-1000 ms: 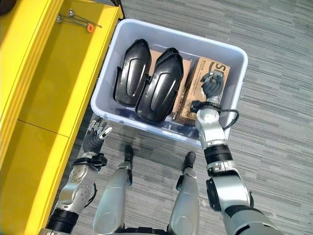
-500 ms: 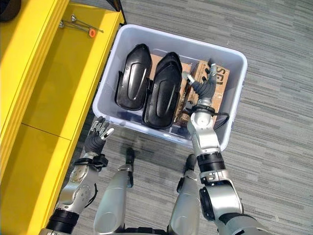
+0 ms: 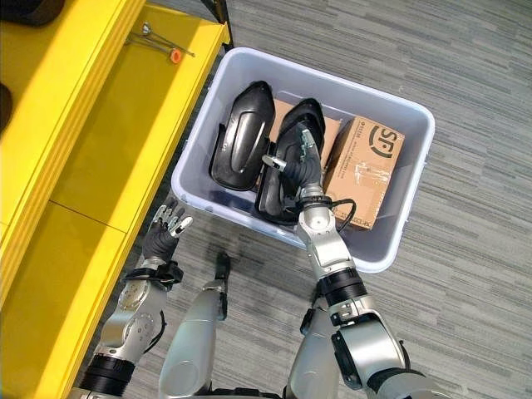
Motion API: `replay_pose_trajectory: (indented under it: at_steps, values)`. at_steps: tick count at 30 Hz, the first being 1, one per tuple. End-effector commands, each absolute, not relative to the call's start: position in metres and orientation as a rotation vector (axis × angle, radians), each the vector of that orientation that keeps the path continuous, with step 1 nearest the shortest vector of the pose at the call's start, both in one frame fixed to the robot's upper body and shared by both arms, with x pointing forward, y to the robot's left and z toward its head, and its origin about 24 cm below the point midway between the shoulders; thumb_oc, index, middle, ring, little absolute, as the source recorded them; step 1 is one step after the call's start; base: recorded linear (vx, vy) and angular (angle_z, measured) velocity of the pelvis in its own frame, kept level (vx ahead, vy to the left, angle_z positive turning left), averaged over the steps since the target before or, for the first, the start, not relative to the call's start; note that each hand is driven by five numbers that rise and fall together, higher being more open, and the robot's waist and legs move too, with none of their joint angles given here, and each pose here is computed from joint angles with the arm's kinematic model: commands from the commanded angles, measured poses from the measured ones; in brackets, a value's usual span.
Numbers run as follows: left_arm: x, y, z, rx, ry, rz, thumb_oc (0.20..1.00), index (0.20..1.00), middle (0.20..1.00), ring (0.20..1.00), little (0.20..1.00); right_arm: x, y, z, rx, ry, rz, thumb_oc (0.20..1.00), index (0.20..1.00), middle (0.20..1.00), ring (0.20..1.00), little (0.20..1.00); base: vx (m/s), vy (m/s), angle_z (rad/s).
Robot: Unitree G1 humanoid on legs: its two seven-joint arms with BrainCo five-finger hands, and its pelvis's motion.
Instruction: Move parts from the plastic box to the shelf.
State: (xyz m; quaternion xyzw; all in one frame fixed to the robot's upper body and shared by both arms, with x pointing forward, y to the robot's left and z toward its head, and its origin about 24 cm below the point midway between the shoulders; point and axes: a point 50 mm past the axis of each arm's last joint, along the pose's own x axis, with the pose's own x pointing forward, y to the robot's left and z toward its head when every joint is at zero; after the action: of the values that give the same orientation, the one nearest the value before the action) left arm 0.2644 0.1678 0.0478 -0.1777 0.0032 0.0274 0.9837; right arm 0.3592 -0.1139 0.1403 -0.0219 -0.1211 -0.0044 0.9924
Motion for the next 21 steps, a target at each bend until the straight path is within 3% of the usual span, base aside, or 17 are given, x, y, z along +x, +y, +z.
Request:
replay_pose_trajectory:
  at_steps: [1, 21]
  values:
    - [0.263, 0.178, 0.072, -0.351, -0.132, 0.066, 1.0, 1.0, 1.0, 1.0, 1.0, 0.366, -0.106, 0.183, -0.001, -0.403, -0.008, 1.0, 1.0, 1.0, 1.0, 1.0, -0.01, 0.022, 0.06]
    - [0.261, 0.17, 0.073, -0.353, -0.13, 0.022, 1.0, 1.0, 1.0, 1.0, 1.0, 0.402, -0.141, 0.183, -0.006, -0.246, -0.252, 1.0, 1.0, 1.0, 1.0, 1.0, -0.01, 0.02, 0.03]
